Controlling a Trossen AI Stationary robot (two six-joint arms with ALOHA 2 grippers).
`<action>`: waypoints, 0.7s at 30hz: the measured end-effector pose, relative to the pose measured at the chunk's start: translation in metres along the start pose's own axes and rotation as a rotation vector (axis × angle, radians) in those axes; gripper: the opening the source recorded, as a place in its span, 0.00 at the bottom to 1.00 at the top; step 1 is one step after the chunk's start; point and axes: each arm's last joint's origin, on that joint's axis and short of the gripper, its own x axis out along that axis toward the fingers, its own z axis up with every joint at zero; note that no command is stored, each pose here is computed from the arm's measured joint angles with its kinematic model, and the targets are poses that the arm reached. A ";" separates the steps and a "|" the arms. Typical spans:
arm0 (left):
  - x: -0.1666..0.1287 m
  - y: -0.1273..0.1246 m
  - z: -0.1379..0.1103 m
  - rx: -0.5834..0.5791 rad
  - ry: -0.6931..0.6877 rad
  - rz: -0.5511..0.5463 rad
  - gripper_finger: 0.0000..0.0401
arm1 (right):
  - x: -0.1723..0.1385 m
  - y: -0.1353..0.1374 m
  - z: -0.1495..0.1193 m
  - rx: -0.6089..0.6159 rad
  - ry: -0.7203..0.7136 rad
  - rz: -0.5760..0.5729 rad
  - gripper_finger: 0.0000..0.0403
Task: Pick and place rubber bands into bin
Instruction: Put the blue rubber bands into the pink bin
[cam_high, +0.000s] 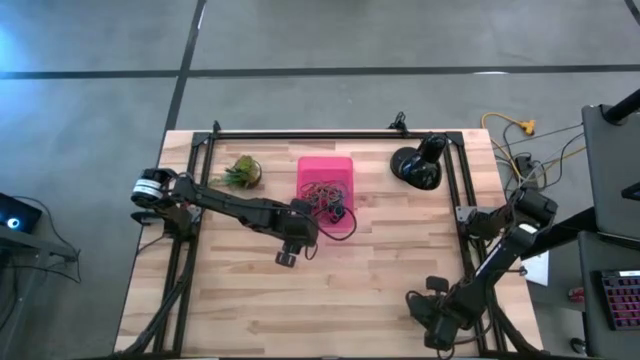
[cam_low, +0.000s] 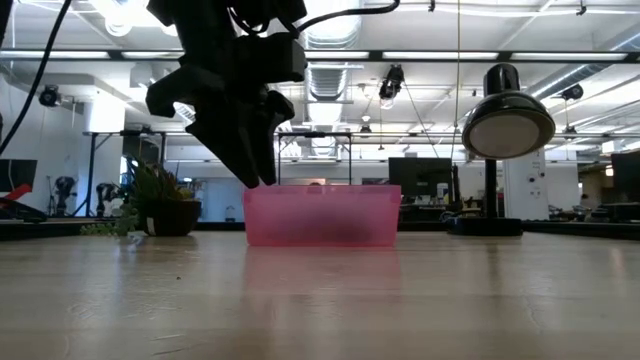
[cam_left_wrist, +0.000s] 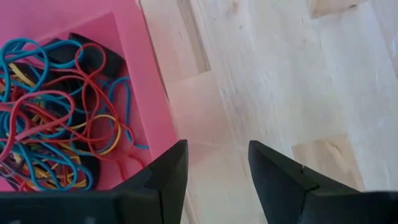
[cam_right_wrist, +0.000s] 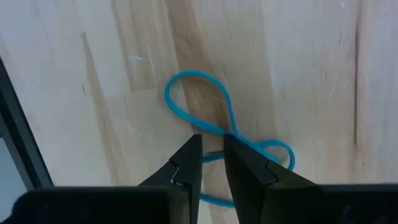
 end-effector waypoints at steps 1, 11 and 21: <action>0.000 0.000 0.000 0.001 0.000 0.000 0.38 | -0.001 0.000 0.000 0.010 0.002 0.003 0.16; 0.001 0.000 0.001 0.008 -0.015 0.003 0.38 | -0.008 -0.005 -0.001 0.011 0.006 -0.038 0.13; 0.001 0.000 0.001 0.008 -0.019 0.004 0.38 | -0.010 -0.006 -0.001 -0.019 -0.024 -0.051 0.13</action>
